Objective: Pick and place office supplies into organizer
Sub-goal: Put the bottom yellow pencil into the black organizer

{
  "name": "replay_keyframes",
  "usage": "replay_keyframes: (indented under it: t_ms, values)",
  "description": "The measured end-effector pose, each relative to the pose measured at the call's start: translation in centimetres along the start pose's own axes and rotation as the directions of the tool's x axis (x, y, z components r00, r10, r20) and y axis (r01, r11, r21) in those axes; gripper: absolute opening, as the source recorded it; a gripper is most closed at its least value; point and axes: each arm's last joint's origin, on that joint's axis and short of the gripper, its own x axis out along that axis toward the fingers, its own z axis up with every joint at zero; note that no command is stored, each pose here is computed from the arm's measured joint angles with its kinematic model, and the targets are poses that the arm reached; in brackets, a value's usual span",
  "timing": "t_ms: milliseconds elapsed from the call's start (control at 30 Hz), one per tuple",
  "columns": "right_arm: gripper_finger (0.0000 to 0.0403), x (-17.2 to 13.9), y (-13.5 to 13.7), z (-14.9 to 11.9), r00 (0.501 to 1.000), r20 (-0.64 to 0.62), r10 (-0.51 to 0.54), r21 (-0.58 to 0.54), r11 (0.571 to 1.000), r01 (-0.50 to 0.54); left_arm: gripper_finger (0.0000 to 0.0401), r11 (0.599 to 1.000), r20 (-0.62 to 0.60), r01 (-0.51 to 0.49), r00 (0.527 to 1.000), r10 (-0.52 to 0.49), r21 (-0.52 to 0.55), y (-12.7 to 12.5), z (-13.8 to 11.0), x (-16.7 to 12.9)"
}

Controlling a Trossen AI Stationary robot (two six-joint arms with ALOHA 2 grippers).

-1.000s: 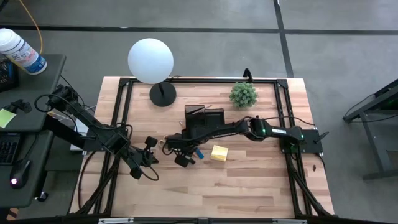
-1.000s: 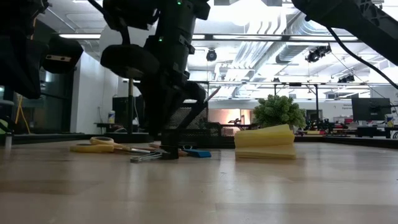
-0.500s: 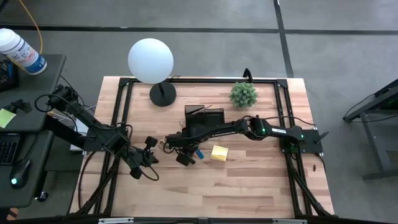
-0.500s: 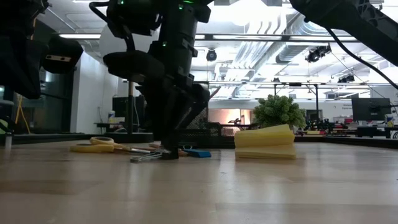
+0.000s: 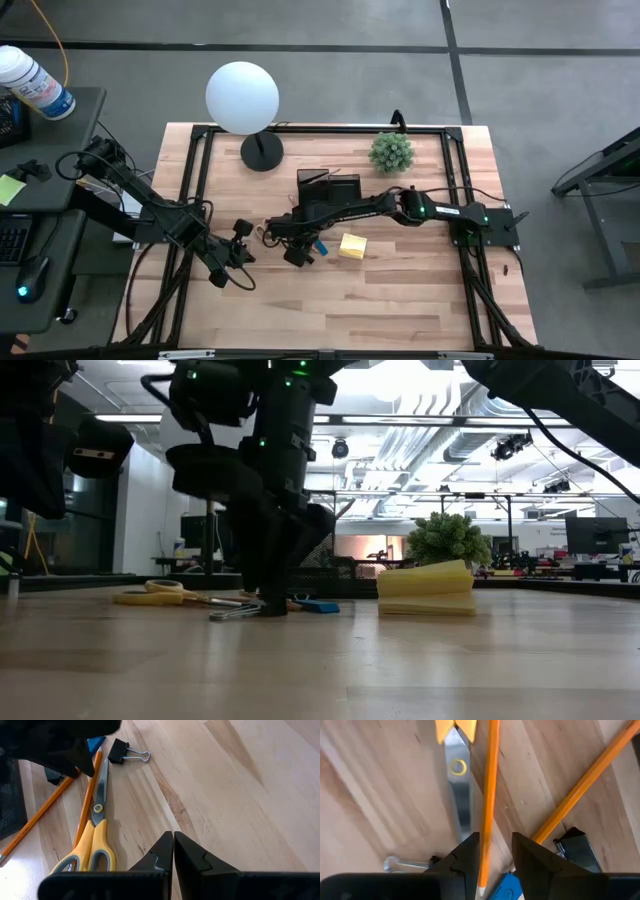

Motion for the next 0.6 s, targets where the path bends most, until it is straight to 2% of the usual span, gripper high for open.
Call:
replay_keyframes:
  t_ms: [400, 600]
  values:
    - [0.0089, 1.24, -0.12, -0.25, 0.999, -0.026, -0.042, -0.009, 0.999, 0.042, 0.0005, 1.000, -0.002, 0.000, 1.000, 0.000, 0.000, 0.01, -0.02, 0.00]
    - [0.0055, 1.28, -0.14, -0.26, 0.998, -0.024, -0.049, -0.030, 0.998, 0.049, 0.0005, 1.000, -0.004, 0.000, 1.000, 0.000, 0.001, 0.00, -0.04, 0.00]
